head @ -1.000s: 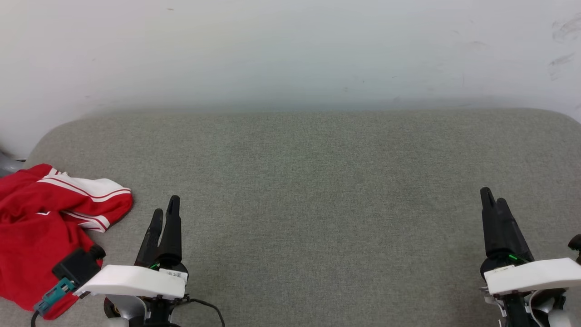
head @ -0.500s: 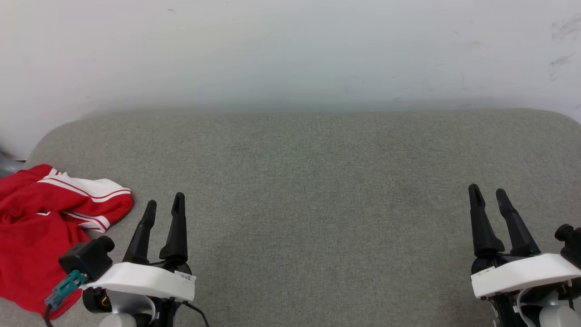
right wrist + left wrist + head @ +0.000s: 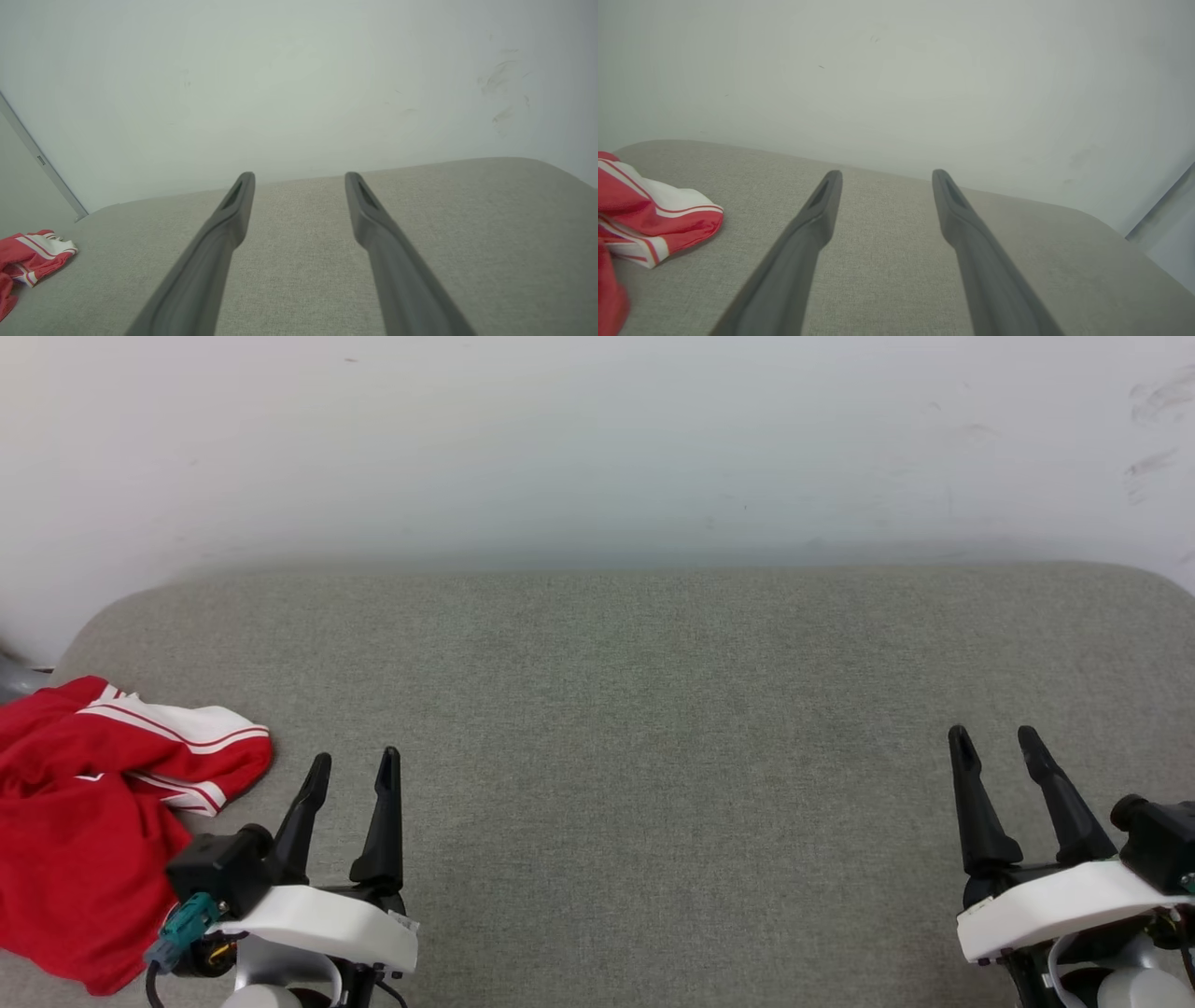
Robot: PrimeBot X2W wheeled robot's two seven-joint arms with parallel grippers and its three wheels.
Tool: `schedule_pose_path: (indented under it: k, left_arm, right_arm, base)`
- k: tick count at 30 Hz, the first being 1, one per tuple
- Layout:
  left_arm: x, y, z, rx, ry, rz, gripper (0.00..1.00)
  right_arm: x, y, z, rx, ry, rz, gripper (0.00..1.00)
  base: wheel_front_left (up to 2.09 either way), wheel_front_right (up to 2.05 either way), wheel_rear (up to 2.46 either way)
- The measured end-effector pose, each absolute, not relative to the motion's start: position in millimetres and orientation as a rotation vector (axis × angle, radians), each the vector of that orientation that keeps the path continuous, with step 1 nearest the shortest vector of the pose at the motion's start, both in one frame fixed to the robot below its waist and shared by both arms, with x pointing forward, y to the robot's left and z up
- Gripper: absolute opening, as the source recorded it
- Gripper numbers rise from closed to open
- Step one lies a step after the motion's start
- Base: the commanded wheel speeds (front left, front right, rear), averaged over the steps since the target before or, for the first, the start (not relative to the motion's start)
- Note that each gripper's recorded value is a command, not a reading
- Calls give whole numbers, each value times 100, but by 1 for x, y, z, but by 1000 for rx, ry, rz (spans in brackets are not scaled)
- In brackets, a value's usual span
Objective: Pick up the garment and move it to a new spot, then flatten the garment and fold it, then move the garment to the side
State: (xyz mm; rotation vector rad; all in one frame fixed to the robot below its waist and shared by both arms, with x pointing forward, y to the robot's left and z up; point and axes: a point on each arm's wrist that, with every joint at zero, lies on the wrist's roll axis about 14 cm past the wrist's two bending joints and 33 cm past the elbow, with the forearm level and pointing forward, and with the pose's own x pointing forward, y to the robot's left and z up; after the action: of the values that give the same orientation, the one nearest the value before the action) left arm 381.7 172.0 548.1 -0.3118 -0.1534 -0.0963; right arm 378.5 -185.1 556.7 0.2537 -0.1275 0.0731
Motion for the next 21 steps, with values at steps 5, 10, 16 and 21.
schedule_pose_path:
  k: [5,10,16,21]
  left_arm:
    - [380,171,544,-256,-144,-98,100]
    - [380,171,541,-200,-141,-99,100]
    - [379,169,539,-143,-142,-105,100]
    - [379,169,537,-120,-141,-105,100]
  right_arm:
    - [377,-185,555,196,-118,71,100]
    - [375,-187,555,152,-115,63,100]
    - [374,-187,554,112,-112,59,100]
    - [374,-187,555,79,-116,58,100]
  base:
    - [0,0,0]
    - [0,0,0]
    - [0,0,0]
    - [0,0,0]
